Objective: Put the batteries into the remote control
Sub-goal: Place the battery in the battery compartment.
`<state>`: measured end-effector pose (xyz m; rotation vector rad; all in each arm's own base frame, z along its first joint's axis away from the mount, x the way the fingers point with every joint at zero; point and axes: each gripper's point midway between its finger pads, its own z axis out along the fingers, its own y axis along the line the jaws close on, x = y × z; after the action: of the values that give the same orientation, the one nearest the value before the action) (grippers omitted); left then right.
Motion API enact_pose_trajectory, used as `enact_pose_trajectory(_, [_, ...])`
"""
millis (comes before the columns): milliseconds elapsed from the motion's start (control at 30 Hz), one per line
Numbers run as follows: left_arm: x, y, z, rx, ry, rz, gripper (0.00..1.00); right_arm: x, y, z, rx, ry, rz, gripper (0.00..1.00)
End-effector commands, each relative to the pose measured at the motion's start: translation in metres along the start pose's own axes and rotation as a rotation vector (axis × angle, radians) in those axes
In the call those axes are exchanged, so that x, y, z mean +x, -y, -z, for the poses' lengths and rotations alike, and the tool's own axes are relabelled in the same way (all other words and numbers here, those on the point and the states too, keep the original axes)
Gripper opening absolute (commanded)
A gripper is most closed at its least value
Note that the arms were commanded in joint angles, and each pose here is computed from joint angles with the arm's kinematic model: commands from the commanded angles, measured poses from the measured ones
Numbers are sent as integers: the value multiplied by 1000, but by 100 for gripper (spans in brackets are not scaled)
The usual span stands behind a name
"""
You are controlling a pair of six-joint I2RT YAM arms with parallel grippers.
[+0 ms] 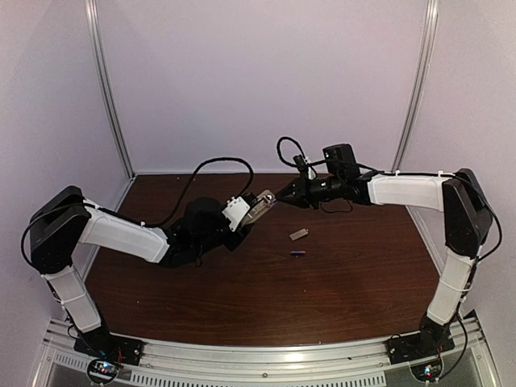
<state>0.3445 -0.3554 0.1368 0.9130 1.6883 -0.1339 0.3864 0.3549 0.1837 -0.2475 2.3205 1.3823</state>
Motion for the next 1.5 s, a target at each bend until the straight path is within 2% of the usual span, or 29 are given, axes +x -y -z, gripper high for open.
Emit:
enact_pose_trajectory(0, [-26, 2, 11, 17, 111, 47, 0, -21, -50, 26, -139, 57, 14, 9])
enact_pose_trajectory(233, [-33, 10, 17, 19, 132, 45, 0, -20, -47, 28, -3, 10, 97, 9])
enact_pose_trajectory(700, [-43, 7, 16, -5, 142, 17, 0, 15, -24, 13, 89, -115, 117, 9])
enact_pose_trajectory(900, [-44, 8, 17, 0, 144, 9, 0, 13, -18, 9, 100, -103, 118, 9])
enact_pose_trajectory(1167, [-41, 9, 16, 2, 133, -1, 0, 2, -35, 6, 32, -66, 103, 9])
enact_pose_trajectory(1467, [-45, 14, 16, 7, 138, -15, 0, 4, -20, -1, 69, -71, 96, 9])
